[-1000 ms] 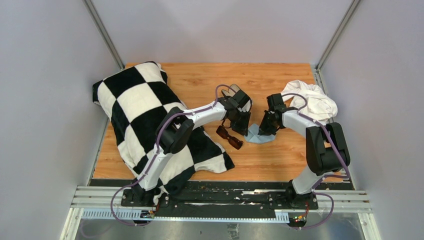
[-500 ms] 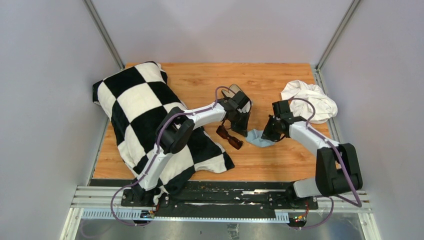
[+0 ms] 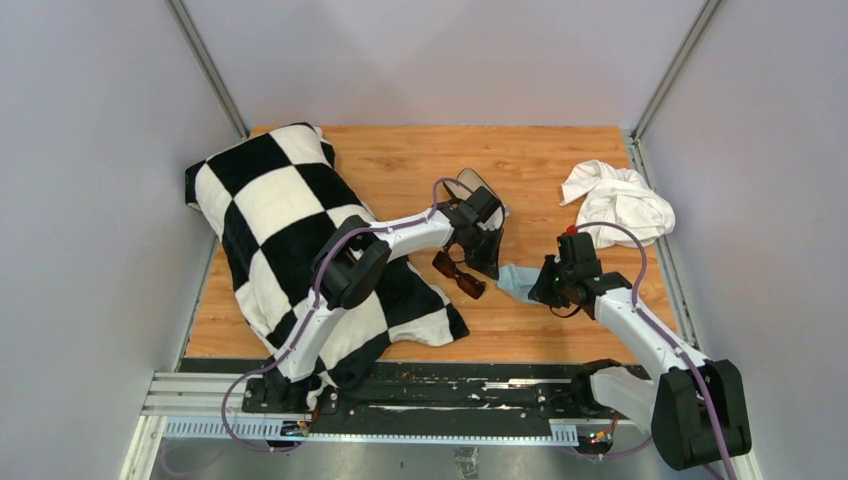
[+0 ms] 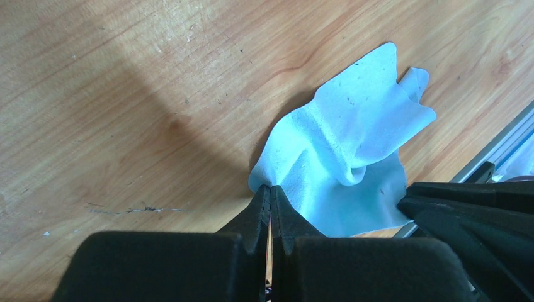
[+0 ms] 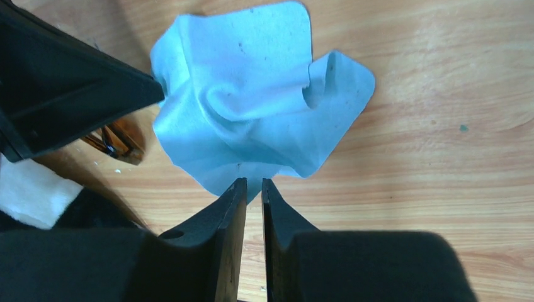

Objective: Organize the sunglasses
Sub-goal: Adjust the glasses cleaning cloth at the center of the board.

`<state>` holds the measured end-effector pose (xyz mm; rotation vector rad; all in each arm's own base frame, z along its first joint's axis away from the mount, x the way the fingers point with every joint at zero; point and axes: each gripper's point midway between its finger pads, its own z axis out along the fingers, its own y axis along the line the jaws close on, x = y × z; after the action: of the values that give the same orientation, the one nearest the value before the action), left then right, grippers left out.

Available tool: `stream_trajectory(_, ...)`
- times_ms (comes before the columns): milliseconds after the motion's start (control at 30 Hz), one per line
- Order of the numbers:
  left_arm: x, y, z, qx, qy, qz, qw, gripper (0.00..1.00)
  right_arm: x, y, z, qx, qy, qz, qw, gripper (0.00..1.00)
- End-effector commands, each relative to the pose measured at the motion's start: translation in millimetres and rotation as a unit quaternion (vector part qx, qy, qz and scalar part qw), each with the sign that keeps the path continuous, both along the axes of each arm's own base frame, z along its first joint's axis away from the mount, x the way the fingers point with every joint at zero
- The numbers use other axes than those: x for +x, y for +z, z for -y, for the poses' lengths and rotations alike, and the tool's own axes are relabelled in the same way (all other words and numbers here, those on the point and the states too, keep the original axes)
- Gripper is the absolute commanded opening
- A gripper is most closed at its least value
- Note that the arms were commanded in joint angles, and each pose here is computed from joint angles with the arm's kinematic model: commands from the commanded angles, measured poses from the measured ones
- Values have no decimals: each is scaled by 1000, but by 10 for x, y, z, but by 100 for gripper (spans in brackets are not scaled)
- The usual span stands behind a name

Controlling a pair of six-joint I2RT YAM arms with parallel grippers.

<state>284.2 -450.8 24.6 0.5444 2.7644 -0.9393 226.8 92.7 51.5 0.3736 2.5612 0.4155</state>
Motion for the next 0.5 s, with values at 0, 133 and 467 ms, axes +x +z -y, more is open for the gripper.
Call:
stream_trajectory(0, -74, -2, -5, 1, -7, -11, 1000, 0, -290, -161, -83, 10, 34, -36, 999, 21)
stream_trajectory(133, -114, -34, -47, 6, -10, -16, 1000, 0, -389, -213, -121, 12, 51, -53, 997, 20)
stream_trajectory(467, -182, 58, -114, 2, -13, -13, 1000, 0, -418, -188, -70, 12, 6, -61, 998, 33)
